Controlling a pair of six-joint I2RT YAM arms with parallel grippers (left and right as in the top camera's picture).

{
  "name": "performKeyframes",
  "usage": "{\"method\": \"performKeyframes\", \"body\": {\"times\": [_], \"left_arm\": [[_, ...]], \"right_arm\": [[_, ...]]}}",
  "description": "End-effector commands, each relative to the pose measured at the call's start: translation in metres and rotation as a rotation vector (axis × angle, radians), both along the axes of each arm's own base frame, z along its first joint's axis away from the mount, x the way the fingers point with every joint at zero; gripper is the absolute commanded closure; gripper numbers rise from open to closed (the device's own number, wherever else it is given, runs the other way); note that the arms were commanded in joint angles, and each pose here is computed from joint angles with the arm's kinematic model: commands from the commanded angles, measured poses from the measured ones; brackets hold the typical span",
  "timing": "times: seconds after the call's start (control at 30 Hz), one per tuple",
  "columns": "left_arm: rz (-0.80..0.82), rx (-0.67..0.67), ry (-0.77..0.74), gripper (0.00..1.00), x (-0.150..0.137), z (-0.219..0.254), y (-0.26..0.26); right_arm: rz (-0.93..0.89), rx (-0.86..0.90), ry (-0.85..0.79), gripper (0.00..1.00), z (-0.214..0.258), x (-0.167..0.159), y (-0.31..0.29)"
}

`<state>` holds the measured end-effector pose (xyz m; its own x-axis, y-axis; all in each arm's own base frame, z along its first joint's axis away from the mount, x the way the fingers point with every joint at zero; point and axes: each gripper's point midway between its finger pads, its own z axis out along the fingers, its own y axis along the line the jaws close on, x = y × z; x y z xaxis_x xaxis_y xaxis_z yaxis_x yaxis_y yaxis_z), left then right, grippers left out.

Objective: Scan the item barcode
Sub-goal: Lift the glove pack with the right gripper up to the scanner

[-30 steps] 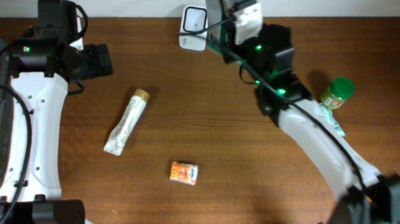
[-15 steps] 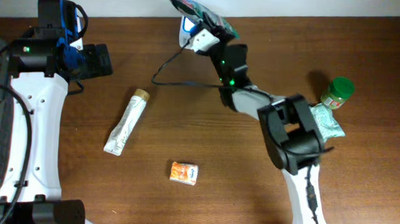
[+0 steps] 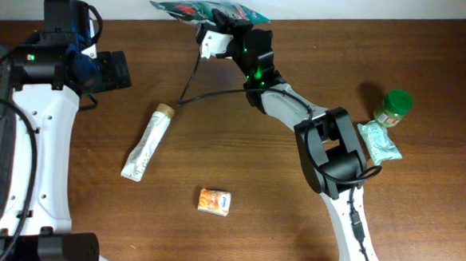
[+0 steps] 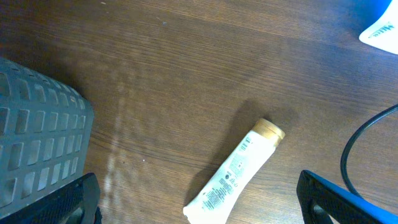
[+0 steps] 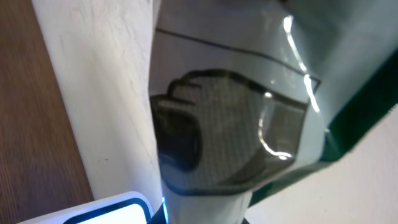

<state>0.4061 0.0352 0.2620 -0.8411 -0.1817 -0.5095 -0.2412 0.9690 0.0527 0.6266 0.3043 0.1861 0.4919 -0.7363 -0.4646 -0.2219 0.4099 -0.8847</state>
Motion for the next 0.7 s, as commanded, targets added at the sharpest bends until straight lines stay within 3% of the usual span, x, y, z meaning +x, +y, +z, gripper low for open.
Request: {"method": "performKeyframes", "body": {"times": [0.0,0.23,0.4,0.57,0.67], "left_arm": [[0.003,0.009,0.003,0.01,0.000,0.000,0.003],[0.003,0.009,0.003,0.01,0.000,0.000,0.003],[0.003,0.009,0.003,0.01,0.000,0.000,0.003],[0.003,0.009,0.003,0.01,0.000,0.000,0.003],[0.003,0.009,0.003,0.01,0.000,0.000,0.003]], "right_arm": [[0.054,-0.011,-0.024,0.96,0.004,-0.006,0.017],[0.067,-0.003,0.014,0.96,-0.002,-0.008,0.019],[0.061,0.320,0.181,0.96,0.026,-0.006,0.010],[0.049,0.705,0.305,0.96,0.105,-0.006,-0.031],[0.017,0.798,0.401,0.96,0.137,-0.013,-0.055]]}}
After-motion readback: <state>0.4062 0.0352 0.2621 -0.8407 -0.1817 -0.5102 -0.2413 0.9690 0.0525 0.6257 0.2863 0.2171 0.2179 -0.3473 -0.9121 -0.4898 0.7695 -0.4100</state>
